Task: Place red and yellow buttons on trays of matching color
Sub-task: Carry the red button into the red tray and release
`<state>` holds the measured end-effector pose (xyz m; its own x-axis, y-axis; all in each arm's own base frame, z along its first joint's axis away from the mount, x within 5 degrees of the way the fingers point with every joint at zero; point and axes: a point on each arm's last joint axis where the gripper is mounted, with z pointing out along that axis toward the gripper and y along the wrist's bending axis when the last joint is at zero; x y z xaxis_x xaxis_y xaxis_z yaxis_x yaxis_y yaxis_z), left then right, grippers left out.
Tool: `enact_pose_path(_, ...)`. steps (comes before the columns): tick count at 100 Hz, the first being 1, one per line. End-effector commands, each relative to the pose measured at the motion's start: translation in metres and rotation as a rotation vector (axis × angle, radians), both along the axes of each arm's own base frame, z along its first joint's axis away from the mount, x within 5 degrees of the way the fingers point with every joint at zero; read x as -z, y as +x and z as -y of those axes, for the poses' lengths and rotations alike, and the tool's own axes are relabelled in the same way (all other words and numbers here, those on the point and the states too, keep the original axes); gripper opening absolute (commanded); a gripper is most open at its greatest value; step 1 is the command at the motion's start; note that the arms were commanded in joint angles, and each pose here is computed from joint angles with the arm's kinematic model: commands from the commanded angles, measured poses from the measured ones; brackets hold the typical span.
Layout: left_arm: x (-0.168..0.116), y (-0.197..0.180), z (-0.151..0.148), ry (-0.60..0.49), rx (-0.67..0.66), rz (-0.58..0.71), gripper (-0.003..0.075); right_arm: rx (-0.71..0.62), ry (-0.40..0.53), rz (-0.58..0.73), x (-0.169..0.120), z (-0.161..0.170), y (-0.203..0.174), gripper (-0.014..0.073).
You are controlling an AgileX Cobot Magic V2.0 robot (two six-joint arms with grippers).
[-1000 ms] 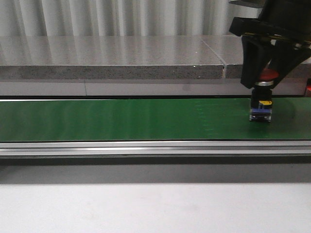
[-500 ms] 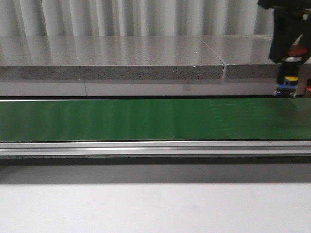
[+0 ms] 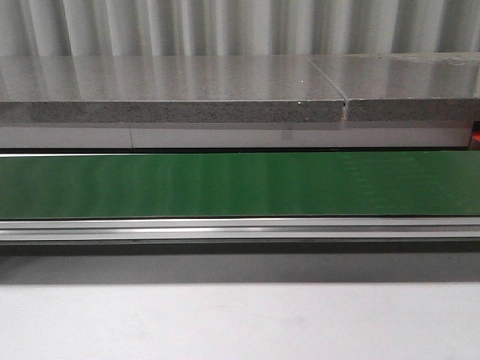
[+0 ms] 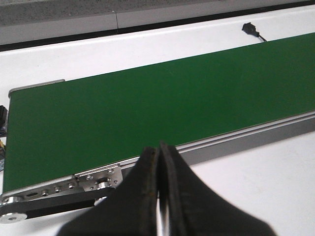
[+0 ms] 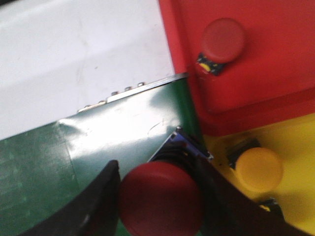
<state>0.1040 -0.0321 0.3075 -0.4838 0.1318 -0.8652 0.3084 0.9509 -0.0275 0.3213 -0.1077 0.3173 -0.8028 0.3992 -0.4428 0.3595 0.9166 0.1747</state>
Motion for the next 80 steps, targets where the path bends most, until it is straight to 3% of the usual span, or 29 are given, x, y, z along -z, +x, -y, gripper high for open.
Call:
enact_pose_path(1, -0.014, 0.002, 0.001, -0.043, -0.004, 0.082, -0.0020, 0.090, -0.023, 0.128, -0.027, 0.013, -0.007, 0.0151)
enact_pose_path(38, -0.014, 0.002, 0.001, -0.043, -0.004, 0.082, -0.0020, 0.220, 0.017, 0.101, -0.002, 0.043, 0.002, 0.0151)
enact_pose_path(80, -0.014, 0.002, 0.001, -0.043, -0.004, 0.082, -0.0020, 0.250, 0.031, 0.098, 0.037, 0.058, 0.028, 0.0151)
